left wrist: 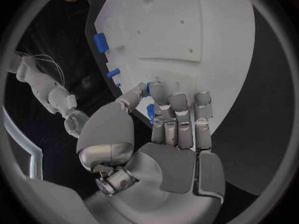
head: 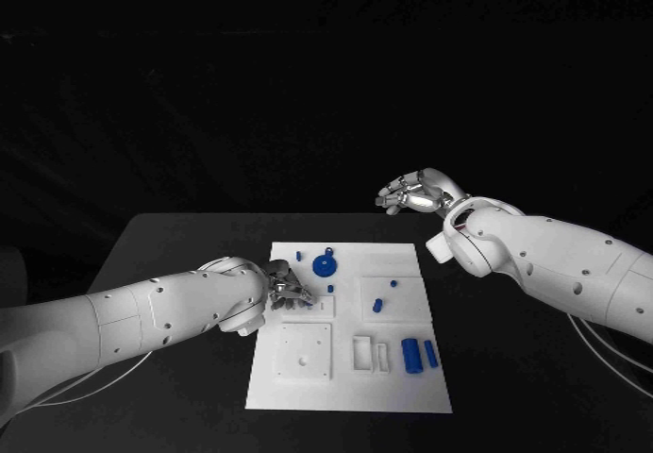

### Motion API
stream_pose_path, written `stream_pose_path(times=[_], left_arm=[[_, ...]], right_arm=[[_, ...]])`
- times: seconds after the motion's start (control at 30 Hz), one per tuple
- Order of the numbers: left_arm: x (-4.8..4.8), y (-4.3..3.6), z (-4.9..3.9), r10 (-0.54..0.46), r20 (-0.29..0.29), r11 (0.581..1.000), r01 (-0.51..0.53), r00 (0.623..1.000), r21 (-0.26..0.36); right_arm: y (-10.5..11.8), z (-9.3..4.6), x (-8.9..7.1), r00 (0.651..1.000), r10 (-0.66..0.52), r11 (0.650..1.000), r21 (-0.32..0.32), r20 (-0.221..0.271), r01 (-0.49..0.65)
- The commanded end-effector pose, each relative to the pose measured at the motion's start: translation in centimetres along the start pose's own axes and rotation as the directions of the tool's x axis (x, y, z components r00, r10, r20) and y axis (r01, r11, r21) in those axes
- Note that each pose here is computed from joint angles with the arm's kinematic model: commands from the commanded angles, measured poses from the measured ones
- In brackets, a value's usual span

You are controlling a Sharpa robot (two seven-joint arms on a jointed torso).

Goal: Assemble the parts on the task board

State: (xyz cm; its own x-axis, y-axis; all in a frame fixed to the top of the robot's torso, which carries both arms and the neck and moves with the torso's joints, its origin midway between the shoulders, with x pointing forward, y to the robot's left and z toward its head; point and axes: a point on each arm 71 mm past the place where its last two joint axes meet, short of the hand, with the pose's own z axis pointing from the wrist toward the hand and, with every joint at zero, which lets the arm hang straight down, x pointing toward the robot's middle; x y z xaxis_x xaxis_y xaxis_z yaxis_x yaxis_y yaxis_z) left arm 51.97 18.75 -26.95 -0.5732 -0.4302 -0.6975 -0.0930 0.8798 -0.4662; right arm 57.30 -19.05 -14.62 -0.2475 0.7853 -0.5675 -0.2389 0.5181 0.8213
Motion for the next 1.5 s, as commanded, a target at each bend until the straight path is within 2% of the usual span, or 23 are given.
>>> stream_pose_path(times=[0.03,1.5], left_arm=[[-0.02,-0.06,0.00,-0.017,0.000,1.000,0.017,1.000,0.006],[-0.42,0.35,0.14,-0.039,0.003,0.999,0.039,0.999,0.001]], right_arm=[[0.06,0.01,0.20,1.000,-0.001,1.000,-0.008,-0.017,0.001],[0.02,0.02,0.29,1.000,0.002,1.000,-0.008,-0.021,-0.002]])
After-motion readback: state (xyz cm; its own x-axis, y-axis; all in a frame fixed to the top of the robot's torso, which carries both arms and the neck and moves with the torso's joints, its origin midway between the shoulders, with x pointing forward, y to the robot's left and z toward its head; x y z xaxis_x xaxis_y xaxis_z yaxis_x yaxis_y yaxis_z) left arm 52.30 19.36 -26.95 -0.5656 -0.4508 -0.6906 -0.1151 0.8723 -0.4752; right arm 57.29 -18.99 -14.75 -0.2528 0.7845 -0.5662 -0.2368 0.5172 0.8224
